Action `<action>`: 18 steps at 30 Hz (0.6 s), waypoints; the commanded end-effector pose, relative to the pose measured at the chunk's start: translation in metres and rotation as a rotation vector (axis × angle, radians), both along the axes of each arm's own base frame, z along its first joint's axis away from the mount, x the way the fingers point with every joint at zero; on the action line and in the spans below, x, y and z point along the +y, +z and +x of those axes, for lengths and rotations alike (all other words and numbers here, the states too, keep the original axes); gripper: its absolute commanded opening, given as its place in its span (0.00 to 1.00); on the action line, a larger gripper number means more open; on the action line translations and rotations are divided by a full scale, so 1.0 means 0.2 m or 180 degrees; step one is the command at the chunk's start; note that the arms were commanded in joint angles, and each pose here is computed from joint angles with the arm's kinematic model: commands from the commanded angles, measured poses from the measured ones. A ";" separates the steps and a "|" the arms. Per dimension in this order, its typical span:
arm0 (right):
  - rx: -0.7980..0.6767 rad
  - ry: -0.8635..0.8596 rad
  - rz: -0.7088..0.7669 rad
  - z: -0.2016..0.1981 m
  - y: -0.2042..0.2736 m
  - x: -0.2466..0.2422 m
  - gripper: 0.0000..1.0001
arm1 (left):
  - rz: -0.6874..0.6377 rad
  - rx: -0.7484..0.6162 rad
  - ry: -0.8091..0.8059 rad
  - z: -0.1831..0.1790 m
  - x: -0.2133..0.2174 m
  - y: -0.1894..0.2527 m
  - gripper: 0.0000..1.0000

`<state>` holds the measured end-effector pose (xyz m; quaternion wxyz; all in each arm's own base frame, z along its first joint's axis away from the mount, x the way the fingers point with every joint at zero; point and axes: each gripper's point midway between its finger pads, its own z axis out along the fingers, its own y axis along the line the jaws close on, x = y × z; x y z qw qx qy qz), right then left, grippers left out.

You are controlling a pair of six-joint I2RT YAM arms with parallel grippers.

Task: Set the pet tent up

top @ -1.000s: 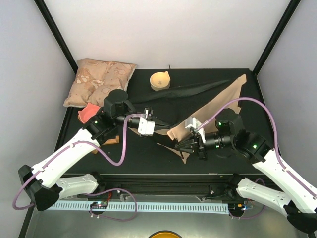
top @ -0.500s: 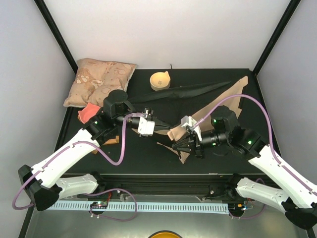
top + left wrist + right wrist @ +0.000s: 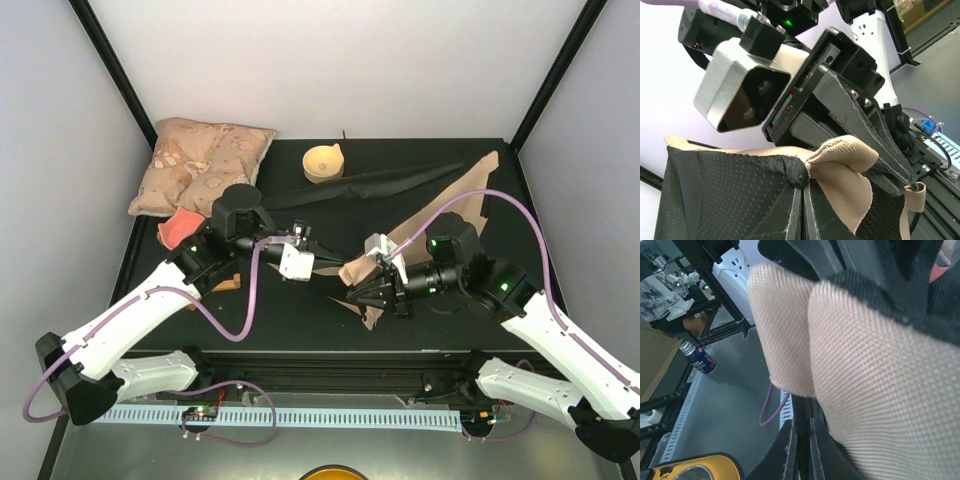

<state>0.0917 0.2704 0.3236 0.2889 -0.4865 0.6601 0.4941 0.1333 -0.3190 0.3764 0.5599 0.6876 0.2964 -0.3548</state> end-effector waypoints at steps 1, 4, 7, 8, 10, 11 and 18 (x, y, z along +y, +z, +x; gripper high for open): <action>0.0217 -0.0094 -0.0075 0.00 0.01 -0.01 0.01 | 0.0000 -0.0184 -0.0175 -0.08 0.00 0.02 0.02; 0.0218 -0.0080 -0.0064 -0.01 0.01 -0.01 0.01 | 0.0090 -0.0206 -0.0142 -0.07 -0.01 -0.01 0.02; 0.0218 -0.0082 -0.0060 0.00 0.02 -0.01 0.01 | 0.0163 -0.0217 -0.0115 -0.06 -0.03 -0.02 0.01; 0.0216 -0.0084 -0.0058 0.00 0.02 -0.01 0.01 | 0.0183 -0.0217 -0.0128 -0.07 -0.03 -0.03 0.01; 0.0202 -0.0106 -0.0047 0.01 0.02 -0.01 0.01 | 0.0198 -0.0226 -0.0133 -0.07 -0.04 -0.04 0.02; 0.0190 -0.0126 -0.0041 0.01 0.03 0.00 0.01 | 0.0218 -0.0233 -0.0148 -0.08 -0.04 -0.05 0.02; 0.0104 -0.0356 0.0162 0.08 0.10 0.01 0.01 | 0.0329 -0.0350 -0.0194 -0.13 -0.04 -0.09 0.41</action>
